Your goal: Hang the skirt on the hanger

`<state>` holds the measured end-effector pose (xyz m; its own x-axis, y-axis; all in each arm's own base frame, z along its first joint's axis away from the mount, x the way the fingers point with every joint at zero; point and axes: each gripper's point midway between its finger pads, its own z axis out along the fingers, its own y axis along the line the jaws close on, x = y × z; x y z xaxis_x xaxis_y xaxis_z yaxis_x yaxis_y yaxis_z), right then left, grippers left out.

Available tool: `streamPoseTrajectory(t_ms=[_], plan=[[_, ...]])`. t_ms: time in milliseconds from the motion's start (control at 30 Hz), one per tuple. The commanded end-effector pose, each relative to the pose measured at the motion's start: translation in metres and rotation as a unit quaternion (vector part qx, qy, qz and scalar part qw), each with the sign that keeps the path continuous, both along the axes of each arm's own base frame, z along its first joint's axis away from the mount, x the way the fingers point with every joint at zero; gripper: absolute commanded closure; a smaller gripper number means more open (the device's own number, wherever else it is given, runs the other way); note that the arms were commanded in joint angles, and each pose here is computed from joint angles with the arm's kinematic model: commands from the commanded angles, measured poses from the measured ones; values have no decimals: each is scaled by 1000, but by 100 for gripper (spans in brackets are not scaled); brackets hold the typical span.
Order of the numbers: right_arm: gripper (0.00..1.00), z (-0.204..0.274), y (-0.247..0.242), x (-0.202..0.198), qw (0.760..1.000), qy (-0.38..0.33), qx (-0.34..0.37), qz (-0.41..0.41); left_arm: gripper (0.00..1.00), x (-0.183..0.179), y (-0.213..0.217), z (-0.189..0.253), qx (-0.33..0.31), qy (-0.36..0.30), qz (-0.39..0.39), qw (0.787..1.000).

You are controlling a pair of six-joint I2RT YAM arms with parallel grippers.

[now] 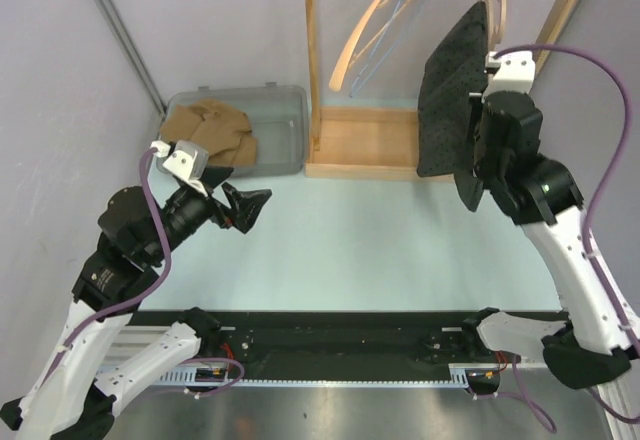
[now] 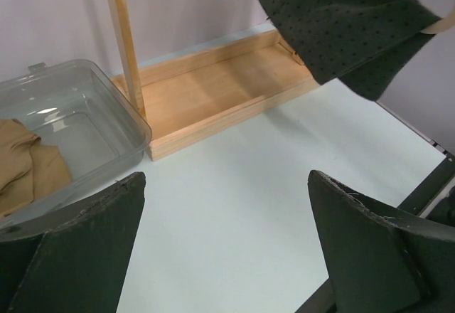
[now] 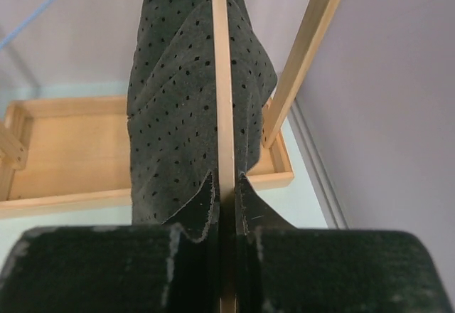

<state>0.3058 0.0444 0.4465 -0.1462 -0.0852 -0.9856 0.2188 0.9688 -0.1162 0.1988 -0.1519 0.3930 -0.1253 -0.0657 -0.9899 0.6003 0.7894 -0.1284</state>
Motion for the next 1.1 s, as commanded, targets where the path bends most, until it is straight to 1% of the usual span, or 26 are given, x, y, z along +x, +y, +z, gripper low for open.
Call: streamPoseTrajectory(t_ms=[0, 100, 267, 300, 367, 500, 667, 800, 967, 1067], plan=[[100, 42, 7, 28, 991, -69, 81, 77, 0, -3, -6, 7, -24, -3, -15, 1000], [100, 53, 0, 50, 988, -83, 95, 86, 0, -4, -9, 4, -29, 4, -20, 999], [100, 70, -17, 79, 977, -103, 124, 142, 0, -5, -12, -4, -32, 17, -26, 999], [100, 70, -13, 84, 973, -100, 127, 165, 0, -4, -11, -5, -33, 19, -24, 999], [100, 74, -26, 95, 972, -99, 126, 169, 0, -4, -12, -9, -32, 23, -25, 999], [100, 82, -26, 109, 966, -96, 122, 209, 0, -2, -13, -13, -32, 27, -21, 999], [100, 78, -39, 134, 962, -79, 134, 226, 0, 1, -18, -18, -35, 39, -27, 998], [100, 78, -53, 144, 958, -74, 143, 236, 0, 4, -20, -22, -37, 46, -25, 998], [100, 66, -64, 155, 949, -58, 169, 258, 0, 7, -22, -23, -37, 46, -26, 998], [100, 49, -71, 165, 947, -37, 188, 259, 0, 11, -22, -23, -38, 47, -20, 998]])
